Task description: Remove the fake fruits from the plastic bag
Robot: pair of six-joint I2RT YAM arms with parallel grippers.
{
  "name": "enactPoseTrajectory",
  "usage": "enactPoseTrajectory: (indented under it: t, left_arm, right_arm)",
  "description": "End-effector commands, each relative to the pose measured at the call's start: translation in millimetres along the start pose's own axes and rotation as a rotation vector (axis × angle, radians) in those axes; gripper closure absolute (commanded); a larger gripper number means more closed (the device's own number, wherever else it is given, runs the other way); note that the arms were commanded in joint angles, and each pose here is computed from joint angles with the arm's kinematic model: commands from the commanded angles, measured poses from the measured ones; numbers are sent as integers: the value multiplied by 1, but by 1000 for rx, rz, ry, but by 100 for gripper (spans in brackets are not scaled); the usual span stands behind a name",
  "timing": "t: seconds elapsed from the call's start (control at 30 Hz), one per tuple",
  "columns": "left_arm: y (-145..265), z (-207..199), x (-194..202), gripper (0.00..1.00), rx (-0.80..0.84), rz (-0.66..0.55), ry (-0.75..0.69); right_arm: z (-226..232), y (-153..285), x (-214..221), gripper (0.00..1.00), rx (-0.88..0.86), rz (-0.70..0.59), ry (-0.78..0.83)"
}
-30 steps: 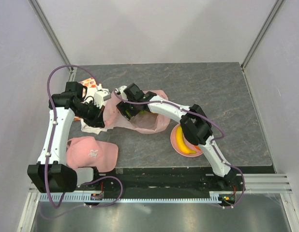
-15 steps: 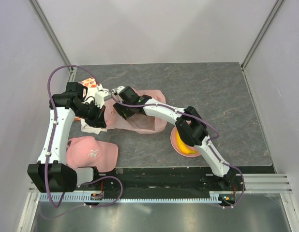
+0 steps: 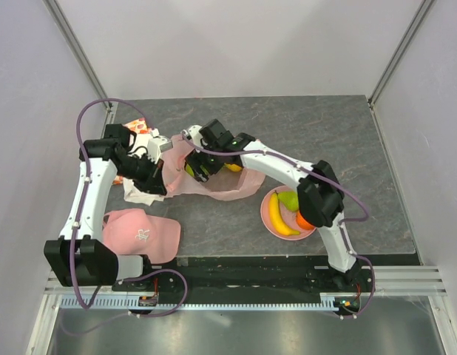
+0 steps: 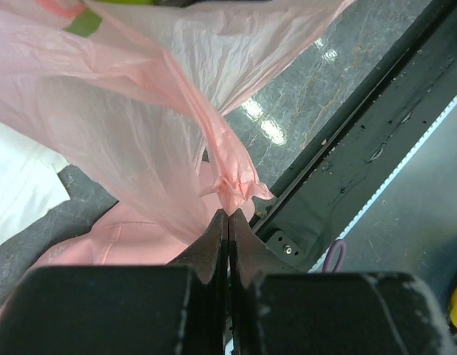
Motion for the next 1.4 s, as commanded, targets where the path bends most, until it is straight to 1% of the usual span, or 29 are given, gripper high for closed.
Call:
enactPoseTrajectory:
  t: [0.0,0.07,0.13,0.23,0.27,0.3,0.33,0.37,0.4,0.43,0.47,0.5,0.53,0.6,0.63,0.67,0.73,0.8,0.87,0.97,1.03,1.07,1.17,1.2,1.27,1.3,1.33,1.37]
  left_arm:
    - [3,-4,-11,99,56,-11,74]
    - [0,1,-18,99,65,-19,83]
    - [-1,3,-25,98,75,-37,84]
    - [-6,8,-32,98,88,-43,106]
    - [-7,10,-35,98,88,-49,108]
    - [-7,10,-37,98,91,-54,116]
    - [-8,12,-38,98,93,-58,119]
    - [-8,12,-41,98,97,-67,118]
    - [-9,12,-42,98,102,-70,125]
    - [-8,12,-43,98,100,-78,122]
    - [-9,13,-44,98,100,-82,122]
    - [-9,13,-45,98,100,-81,130]
    - [-9,13,-45,98,98,-85,129]
    - [-10,14,-47,98,98,-87,134]
    - [-10,15,-48,98,98,-92,133]
    - [-10,15,-50,98,97,-95,135]
    - [-11,17,-53,98,97,-101,141]
    - [-10,18,-57,98,96,-112,145]
    - [-9,18,-61,98,92,-120,146]
    - [-8,18,-60,98,74,-119,150]
    - [-10,19,-59,98,72,-112,155]
    - [-9,18,-58,98,75,-116,153]
    - [-10,17,-58,98,93,-123,162]
    - [-11,17,-58,98,97,-124,165]
    - [-11,16,-59,98,105,-132,170]
    - [-10,15,-59,98,106,-136,167]
    - [-10,15,-59,98,107,-136,164]
    - [-10,14,-58,98,105,-136,162]
  right_arm:
    - [4,73,-11,80,-86,-47,118]
    - [8,86,-2,80,-116,-44,131]
    - [12,107,9,80,-134,-65,193]
    - [12,133,18,80,-181,-140,246]
    - [3,142,20,79,-175,-153,236]
    - [1,159,20,79,-174,-189,248]
    - [-4,169,23,79,-171,-199,245]
    - [-15,193,21,78,-137,-239,242]
    - [-19,206,22,79,-137,-249,259]
    - [-21,220,29,78,-136,-219,302]
    - [-24,243,30,78,-112,-241,350]
    - [-22,253,35,76,-119,-224,403]
    - [-20,263,53,76,-154,-127,520]
    - [-15,276,76,75,-154,-27,588]
    - [-14,280,97,75,-182,103,621]
    - [-14,277,115,75,-220,179,678]
    - [-15,276,135,76,-237,297,700]
    - [-12,267,147,76,-286,373,729]
    - [-10,259,151,78,-314,423,747]
    - [-8,259,145,78,-335,380,786]
    - [-9,257,143,78,-318,397,828]
    - [-7,253,145,78,-298,472,879]
    - [-2,238,151,80,-258,579,964]
    - [-7,235,150,80,-189,634,998]
    - [-3,222,150,80,-181,715,1038]
    - [-4,219,150,80,-145,778,1058]
    - [-3,215,150,81,-131,813,1058]
    - [0,205,149,81,-139,855,1079]
Point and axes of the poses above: each gripper's point midway between its finger pads, its own y axis back along the fingers, its own z axis along the line the jaws close on, x = y × z, the point moved 10 cm from there along y, back along the fingers, and after that the axes turned 9 degrees about y, right-handed, at the moved point
